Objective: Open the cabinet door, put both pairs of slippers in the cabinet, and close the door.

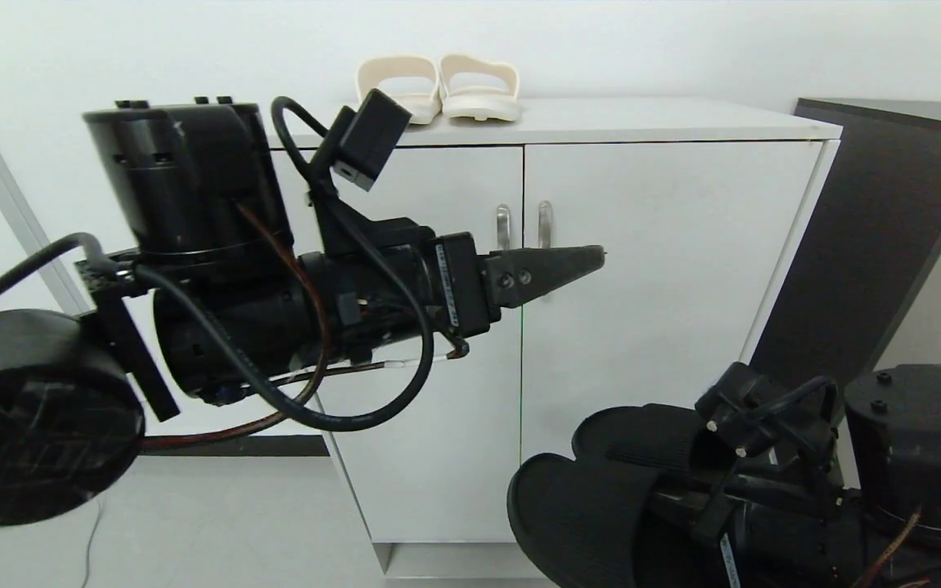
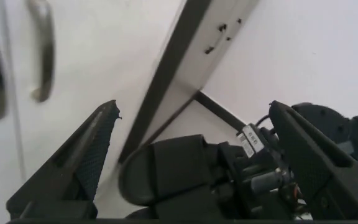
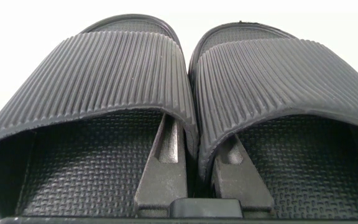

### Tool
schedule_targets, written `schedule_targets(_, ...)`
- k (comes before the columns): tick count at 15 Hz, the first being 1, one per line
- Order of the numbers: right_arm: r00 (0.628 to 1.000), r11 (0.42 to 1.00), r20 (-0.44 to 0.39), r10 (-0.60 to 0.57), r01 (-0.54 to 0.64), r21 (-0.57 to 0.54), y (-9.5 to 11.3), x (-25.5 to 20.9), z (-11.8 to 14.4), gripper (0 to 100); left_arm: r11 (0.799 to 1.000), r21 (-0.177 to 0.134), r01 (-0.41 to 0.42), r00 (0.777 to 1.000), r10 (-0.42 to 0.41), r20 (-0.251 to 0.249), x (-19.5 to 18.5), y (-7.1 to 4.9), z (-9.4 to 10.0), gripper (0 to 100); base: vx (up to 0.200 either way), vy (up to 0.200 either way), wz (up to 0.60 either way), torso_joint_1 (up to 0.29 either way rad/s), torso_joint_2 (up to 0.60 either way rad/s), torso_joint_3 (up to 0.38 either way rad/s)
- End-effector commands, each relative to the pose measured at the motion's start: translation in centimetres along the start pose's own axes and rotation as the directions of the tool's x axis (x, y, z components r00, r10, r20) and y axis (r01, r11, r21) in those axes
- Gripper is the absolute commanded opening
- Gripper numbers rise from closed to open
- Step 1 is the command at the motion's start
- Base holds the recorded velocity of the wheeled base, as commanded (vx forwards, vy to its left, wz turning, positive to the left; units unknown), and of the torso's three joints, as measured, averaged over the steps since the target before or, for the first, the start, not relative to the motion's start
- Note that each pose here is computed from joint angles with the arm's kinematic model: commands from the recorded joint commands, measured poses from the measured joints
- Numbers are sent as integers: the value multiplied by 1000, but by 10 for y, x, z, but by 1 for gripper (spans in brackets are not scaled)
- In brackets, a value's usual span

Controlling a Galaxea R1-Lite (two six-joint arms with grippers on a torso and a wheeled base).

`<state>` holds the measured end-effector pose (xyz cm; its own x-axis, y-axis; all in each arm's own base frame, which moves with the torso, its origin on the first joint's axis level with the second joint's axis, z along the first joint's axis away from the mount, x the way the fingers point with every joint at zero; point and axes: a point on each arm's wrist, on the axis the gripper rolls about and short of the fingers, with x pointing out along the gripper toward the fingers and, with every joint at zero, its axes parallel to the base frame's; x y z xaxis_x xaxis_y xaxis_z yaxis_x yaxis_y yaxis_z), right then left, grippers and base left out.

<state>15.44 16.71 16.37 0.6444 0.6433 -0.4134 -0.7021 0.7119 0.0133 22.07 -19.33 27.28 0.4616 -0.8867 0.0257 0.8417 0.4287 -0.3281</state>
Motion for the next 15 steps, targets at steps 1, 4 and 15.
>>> schedule_targets(1,1000,1000,-11,0,0,0,0,4,-1,0,998,-33,54,997,-55,-46,29,12,-8,100,0,0,0,0,0,0)
schedule_targets(4,1000,1000,-29,2,-2,-1,1,8,-4,0,996,-69,49,998,-52,-45,46,22,-11,100,0,0,0,0,0,0)
schedule_targets(15,1000,1000,-21,1,-1,-6,1,9,-3,0,992,-43,-115,992,117,37,63,50,-5,100,0,0,0,0,0,0)
